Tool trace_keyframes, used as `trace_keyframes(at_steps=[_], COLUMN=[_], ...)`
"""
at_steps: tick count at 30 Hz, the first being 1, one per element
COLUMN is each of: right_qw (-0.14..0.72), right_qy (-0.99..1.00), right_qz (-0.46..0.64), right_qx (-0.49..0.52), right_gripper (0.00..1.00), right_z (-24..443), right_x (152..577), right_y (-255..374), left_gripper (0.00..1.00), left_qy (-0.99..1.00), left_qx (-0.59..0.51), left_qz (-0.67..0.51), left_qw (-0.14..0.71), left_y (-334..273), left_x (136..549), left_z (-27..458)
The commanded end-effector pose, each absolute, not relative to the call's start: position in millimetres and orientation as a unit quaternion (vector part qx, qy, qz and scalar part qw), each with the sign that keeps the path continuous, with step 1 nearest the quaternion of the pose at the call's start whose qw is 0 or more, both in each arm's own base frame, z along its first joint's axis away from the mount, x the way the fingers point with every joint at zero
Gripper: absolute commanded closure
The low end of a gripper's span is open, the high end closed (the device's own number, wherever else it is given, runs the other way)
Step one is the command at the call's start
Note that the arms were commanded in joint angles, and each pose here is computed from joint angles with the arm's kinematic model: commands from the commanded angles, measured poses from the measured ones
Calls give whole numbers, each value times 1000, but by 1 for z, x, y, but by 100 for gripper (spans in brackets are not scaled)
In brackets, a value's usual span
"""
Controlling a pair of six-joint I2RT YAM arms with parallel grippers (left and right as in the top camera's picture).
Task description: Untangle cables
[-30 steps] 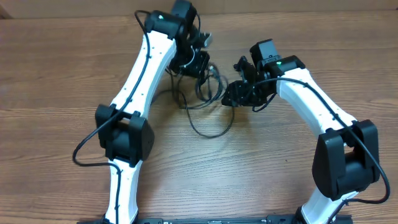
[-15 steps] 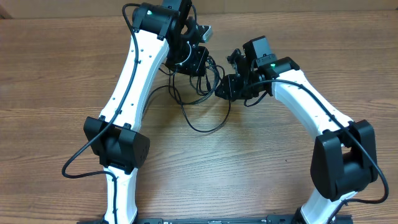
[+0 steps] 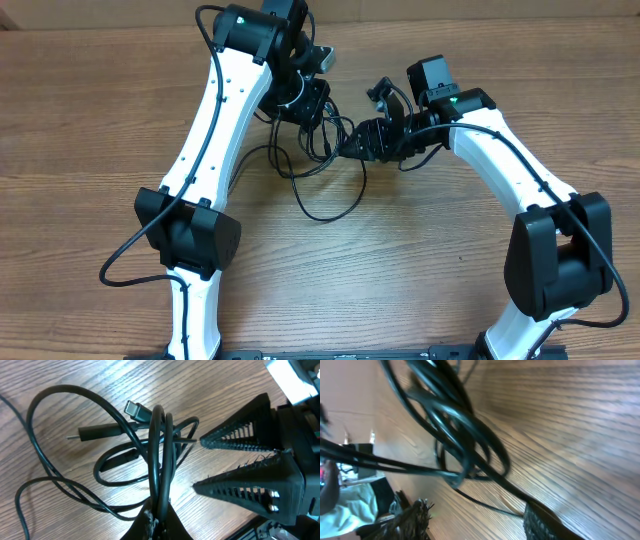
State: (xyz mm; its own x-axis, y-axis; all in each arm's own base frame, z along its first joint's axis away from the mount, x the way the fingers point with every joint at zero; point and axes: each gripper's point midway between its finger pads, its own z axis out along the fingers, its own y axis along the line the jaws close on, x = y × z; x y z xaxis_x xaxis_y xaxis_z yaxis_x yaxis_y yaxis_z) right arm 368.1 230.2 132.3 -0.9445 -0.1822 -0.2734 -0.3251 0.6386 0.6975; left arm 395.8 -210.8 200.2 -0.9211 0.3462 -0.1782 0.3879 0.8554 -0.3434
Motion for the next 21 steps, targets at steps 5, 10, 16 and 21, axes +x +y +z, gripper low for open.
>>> trace_keyframes(at_steps=[5,10,16,21], right_qw=[143,172,184,162], right_qy=[872,886,922,923], right_qz=[433,392,315,324], right_qx=[-178,-175,-128,-126], right_gripper=[46,48,69,96], right_z=[159,152,135,133], right_x=[385,400,415,406], right_y=[242,235,212,214], left_gripper=[96,96,96,96], left_qy=[941,940,938,938], left_qx=[233,238,250,250], left_qz=[-241,-241,-240,-240], left_qw=[47,35,21,24], left_y=[-229,-228,-225,-225], left_x=[379,372,365,366], left_z=[214,214,213,213])
